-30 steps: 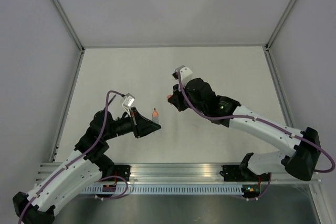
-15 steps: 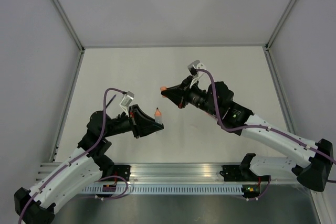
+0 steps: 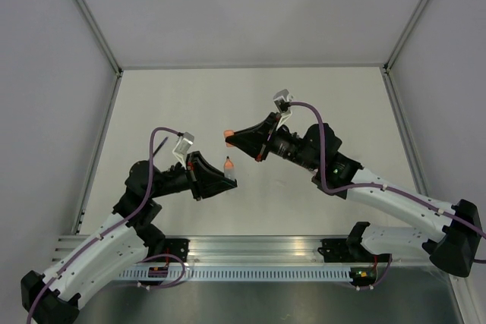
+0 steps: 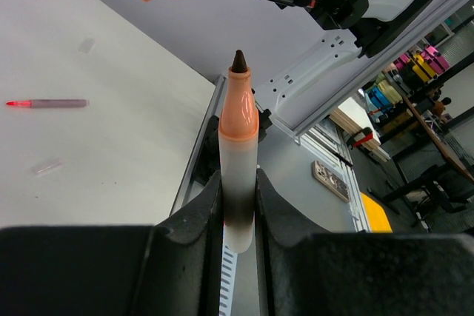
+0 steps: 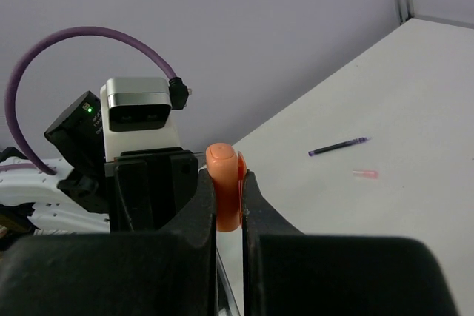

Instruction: Insert the pens into the pen caps

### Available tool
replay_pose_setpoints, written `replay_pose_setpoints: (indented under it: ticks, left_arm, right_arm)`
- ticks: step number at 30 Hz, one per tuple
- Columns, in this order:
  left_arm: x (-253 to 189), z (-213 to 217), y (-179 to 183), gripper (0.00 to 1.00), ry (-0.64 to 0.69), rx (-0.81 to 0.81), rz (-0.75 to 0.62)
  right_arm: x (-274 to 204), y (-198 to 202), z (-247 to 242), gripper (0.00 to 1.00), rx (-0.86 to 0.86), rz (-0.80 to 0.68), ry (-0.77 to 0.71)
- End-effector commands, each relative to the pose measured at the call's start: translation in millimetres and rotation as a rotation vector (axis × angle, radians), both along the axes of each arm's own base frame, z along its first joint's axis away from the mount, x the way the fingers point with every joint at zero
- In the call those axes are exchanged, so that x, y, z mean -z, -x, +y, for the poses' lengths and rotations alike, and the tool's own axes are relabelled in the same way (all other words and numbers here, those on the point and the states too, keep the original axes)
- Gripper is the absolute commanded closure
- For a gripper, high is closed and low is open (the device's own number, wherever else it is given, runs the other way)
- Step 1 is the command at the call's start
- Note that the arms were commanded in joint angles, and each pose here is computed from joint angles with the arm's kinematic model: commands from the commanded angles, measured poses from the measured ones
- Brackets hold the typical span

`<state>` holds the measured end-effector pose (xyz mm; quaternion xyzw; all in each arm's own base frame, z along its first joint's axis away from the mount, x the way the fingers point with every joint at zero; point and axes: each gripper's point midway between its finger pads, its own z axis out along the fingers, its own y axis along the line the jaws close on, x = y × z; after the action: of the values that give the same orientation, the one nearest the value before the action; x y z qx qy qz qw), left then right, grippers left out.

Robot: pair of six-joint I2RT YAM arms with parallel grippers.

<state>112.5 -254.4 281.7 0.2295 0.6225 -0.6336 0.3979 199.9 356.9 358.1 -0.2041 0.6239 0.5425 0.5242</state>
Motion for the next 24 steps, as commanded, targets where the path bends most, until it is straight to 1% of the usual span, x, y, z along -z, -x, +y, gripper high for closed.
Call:
replay_pose_setpoints:
  ticks: [1, 11, 24]
  left_arm:
    - [-8.3, 0.6, 6.1, 0.98, 0.033, 0.025, -0.022]
    - [-12.7, 1.6, 7.2, 0.98, 0.047, 0.024, -0.026]
    - [-24.3, 5.4, 5.6, 0.98, 0.076, -0.011, -0.034]
  right_arm:
    - [-26.1, 16.4, -0.6, 1.00, -0.057, -0.032, -0.094]
    - [-13.5, 38.8, 9.1, 1.00, -0.116, -0.020, -0.083]
    - [-0.7, 58.5, 4.5, 1.00, -0.137, -0.018, -0.090]
